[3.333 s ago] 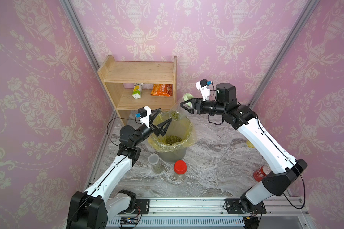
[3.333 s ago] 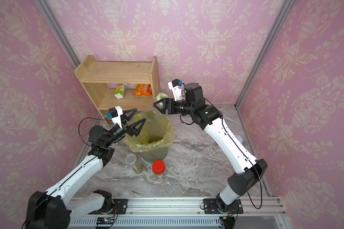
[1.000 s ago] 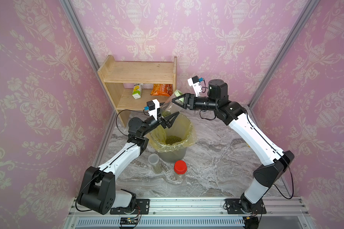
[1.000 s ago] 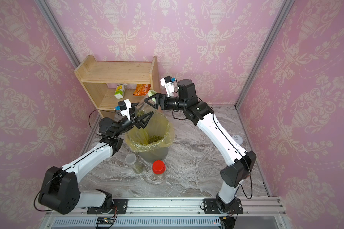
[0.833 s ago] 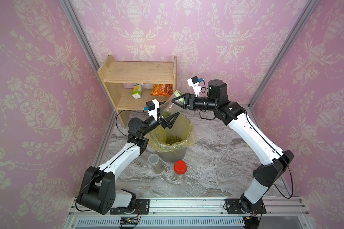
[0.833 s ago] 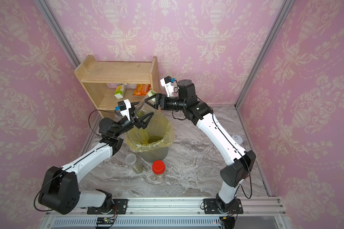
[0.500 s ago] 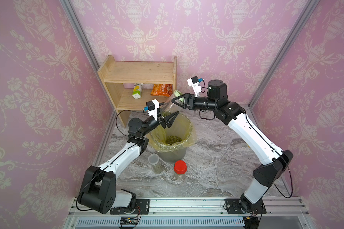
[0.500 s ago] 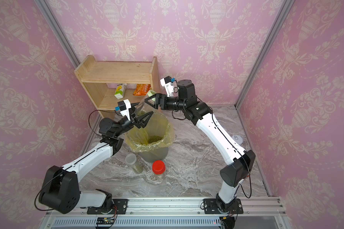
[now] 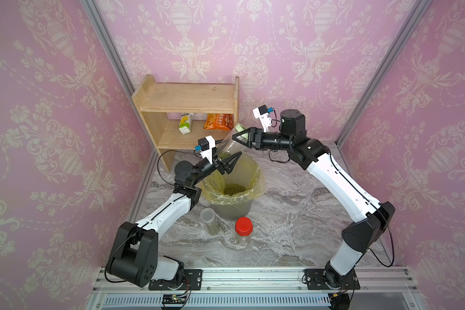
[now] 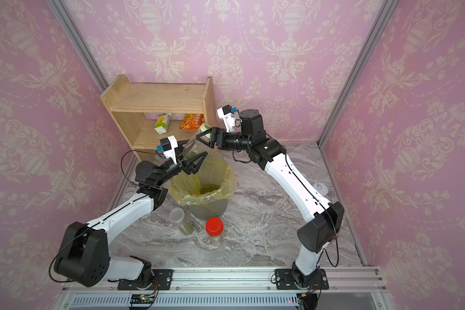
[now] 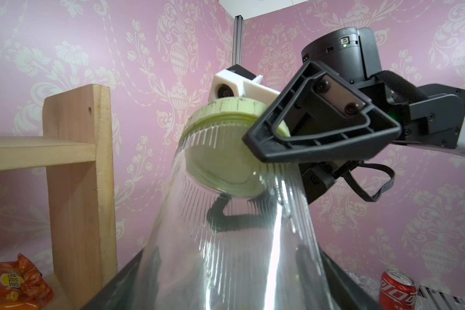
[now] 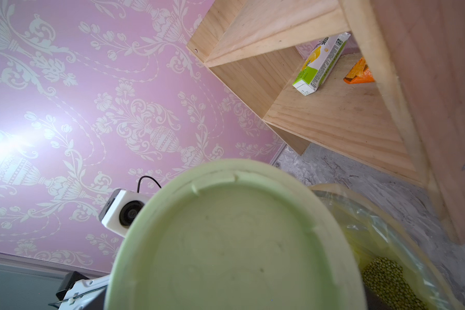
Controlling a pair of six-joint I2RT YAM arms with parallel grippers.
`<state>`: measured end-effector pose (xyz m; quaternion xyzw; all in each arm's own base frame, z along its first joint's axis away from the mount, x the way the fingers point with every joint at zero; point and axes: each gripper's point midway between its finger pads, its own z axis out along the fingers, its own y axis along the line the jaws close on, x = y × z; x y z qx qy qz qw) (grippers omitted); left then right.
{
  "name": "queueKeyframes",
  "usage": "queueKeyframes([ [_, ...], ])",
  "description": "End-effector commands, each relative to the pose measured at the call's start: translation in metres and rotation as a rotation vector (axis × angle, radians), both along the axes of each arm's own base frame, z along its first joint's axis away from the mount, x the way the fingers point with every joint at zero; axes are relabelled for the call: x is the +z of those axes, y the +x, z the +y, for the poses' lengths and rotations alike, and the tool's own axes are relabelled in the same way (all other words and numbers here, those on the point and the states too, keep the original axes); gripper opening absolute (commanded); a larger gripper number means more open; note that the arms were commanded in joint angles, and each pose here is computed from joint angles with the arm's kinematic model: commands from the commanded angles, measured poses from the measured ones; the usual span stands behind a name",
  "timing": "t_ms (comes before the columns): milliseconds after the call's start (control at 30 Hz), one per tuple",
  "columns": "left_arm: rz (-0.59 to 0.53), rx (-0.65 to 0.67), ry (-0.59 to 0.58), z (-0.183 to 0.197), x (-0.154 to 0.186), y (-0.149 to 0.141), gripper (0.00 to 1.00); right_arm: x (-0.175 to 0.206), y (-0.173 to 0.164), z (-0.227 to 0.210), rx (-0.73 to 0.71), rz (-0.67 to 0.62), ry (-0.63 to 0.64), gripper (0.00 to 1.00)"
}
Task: Empty moldy mung beans from jars
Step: Pick up the jar from the center of the board.
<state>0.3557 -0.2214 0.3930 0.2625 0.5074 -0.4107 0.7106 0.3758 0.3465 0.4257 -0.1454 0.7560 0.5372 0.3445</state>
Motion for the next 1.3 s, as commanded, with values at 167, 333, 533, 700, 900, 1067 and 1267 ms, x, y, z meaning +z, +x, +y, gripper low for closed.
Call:
queueKeyframes([
  [167,-0.064,-0.063,0.024,-0.007,0.018,-0.019,0.62,0.008,-0.018,0.014,0.092,0.001,0.057,0.77],
  [333,-0.066,-0.067,0.031,-0.008,0.018,-0.020,0.62,0.008,-0.018,0.008,0.077,-0.003,0.053,0.83],
  [533,-0.058,-0.089,0.043,-0.009,0.020,-0.024,0.62,0.002,-0.015,-0.008,0.021,-0.022,0.028,0.84],
  [700,-0.056,-0.124,0.031,-0.010,0.023,-0.034,0.62,-0.002,-0.018,-0.008,0.041,-0.006,0.034,0.84],
  [900,-0.053,-0.111,0.060,-0.007,0.029,-0.043,0.61,-0.005,-0.020,-0.008,0.045,0.008,0.060,0.93],
  [1067,-0.039,-0.131,0.078,-0.008,0.030,-0.048,0.61,0.003,-0.022,-0.012,0.033,-0.024,0.083,0.94],
  [1267,-0.009,-0.115,0.071,-0.006,0.022,-0.045,0.59,0.015,-0.022,-0.019,0.002,-0.055,0.115,0.97],
])
